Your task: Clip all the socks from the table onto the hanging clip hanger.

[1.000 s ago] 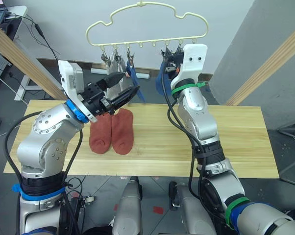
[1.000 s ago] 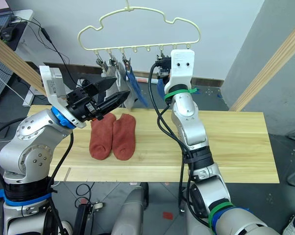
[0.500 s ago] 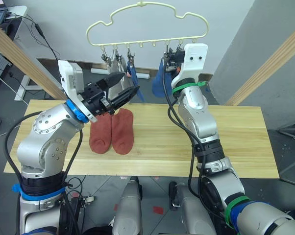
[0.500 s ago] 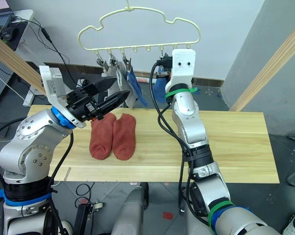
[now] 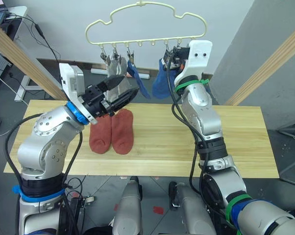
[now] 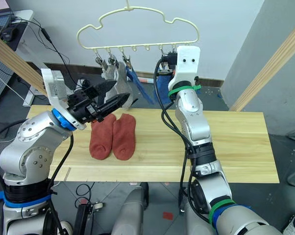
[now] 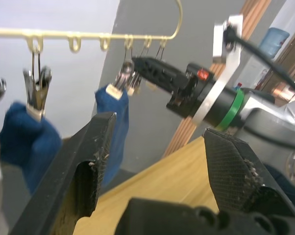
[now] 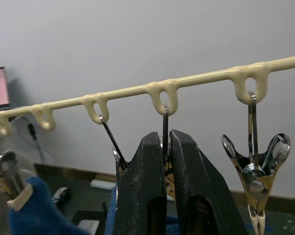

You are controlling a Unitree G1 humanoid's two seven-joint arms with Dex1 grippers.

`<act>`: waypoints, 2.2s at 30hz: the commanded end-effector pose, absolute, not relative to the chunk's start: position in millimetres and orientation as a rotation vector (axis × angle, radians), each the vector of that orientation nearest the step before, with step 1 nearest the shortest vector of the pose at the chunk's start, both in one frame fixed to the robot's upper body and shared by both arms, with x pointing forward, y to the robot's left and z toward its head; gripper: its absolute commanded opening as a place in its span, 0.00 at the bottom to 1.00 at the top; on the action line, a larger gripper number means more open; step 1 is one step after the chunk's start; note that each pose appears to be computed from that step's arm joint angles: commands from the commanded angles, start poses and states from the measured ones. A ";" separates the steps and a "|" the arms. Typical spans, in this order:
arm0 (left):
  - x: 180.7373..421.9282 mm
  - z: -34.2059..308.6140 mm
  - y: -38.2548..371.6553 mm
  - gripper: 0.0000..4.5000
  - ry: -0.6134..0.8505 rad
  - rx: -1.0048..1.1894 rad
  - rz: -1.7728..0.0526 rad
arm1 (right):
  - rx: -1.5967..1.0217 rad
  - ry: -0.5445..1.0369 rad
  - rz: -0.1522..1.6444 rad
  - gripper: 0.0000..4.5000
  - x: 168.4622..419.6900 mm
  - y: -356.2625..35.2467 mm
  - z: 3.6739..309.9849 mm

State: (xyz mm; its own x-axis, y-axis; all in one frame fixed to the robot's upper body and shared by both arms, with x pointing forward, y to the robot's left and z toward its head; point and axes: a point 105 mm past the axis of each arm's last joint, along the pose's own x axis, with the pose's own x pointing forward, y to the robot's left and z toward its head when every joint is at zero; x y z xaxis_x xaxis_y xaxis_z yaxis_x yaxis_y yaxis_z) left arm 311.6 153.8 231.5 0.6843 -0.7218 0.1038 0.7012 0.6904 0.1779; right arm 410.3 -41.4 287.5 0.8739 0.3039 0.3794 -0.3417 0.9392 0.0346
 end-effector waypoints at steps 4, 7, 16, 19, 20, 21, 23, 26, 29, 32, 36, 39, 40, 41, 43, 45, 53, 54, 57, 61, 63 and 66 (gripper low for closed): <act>319.5 169.6 188.8 0.76 0.047 0.167 -0.609 | 0.003 -0.314 0.492 0.00 401.4 -56.7 297.7; 324.4 149.9 201.1 0.91 0.082 0.175 -0.562 | -0.026 -0.281 0.508 0.00 402.5 -63.6 298.3; 354.0 94.5 229.7 0.99 0.208 0.228 -0.349 | -0.029 -0.218 0.483 0.00 402.0 -73.3 293.0; 366.2 94.7 221.3 0.99 0.187 0.213 -0.365 | -0.020 -0.206 0.475 0.00 401.0 -73.6 289.5; 368.5 94.7 218.2 0.99 0.181 0.209 -0.378 | -0.021 -0.205 0.476 0.00 400.6 -73.3 289.3; 371.4 94.4 209.3 0.99 0.173 0.229 -0.417 | -0.020 -0.202 0.474 0.00 400.5 -73.2 288.6; 377.1 94.2 192.6 0.99 0.164 0.262 -0.482 | -0.021 -0.197 0.470 0.00 400.6 -73.8 287.7; 386.7 90.6 172.6 0.99 0.173 0.302 -0.525 | -0.019 -0.196 0.459 0.00 401.3 -75.7 288.1; 389.6 72.0 171.8 0.99 0.260 0.339 -0.522 | -0.010 -0.192 0.448 0.00 401.5 -77.6 288.6; 384.6 46.8 171.5 0.99 0.379 0.398 -0.543 | -0.008 -0.183 0.437 0.00 401.4 -80.3 289.0; 379.9 40.5 162.6 0.99 0.396 0.396 -0.601 | -0.020 -0.166 0.425 0.00 402.5 -84.6 290.1; 372.6 35.0 153.5 0.79 0.406 0.390 -0.663 | -0.004 -0.149 0.425 0.00 403.0 -85.8 291.0; 371.0 34.6 151.6 0.74 0.402 0.395 -0.673 | 0.001 -0.145 0.427 0.00 402.8 -85.7 291.4; 370.0 34.7 150.3 0.67 0.398 0.395 -0.680 | 0.004 -0.142 0.428 0.00 402.6 -85.7 291.7; 369.2 35.4 149.2 0.53 0.393 0.383 -0.681 | 0.015 -0.135 0.430 0.00 402.2 -85.5 292.2; 368.7 37.3 148.1 0.41 0.378 0.371 -0.682 | 0.021 -0.131 0.429 0.00 402.1 -86.1 292.7; 364.6 83.4 106.1 0.01 0.126 0.201 -0.795 | 0.067 -0.099 0.408 0.00 405.0 -92.0 292.7; 363.9 95.3 97.4 0.01 0.071 0.153 -0.807 | 0.083 -0.088 0.406 0.00 405.1 -92.7 292.0; 360.9 141.8 69.3 0.01 -0.127 -0.009 -0.834 | 0.132 -0.055 0.398 0.00 404.7 -95.5 290.6; 353.2 180.8 46.8 0.01 -0.295 -0.101 -0.846 | 0.205 -0.009 0.401 0.00 401.4 -96.9 292.5; 350.0 191.5 39.1 0.01 -0.335 -0.144 -0.853 | 0.250 0.023 0.400 0.00 399.7 -97.2 291.9; 351.1 200.1 30.8 0.01 -0.378 -0.137 -0.840 | 0.314 0.073 0.396 0.00 396.8 -97.6 290.9</act>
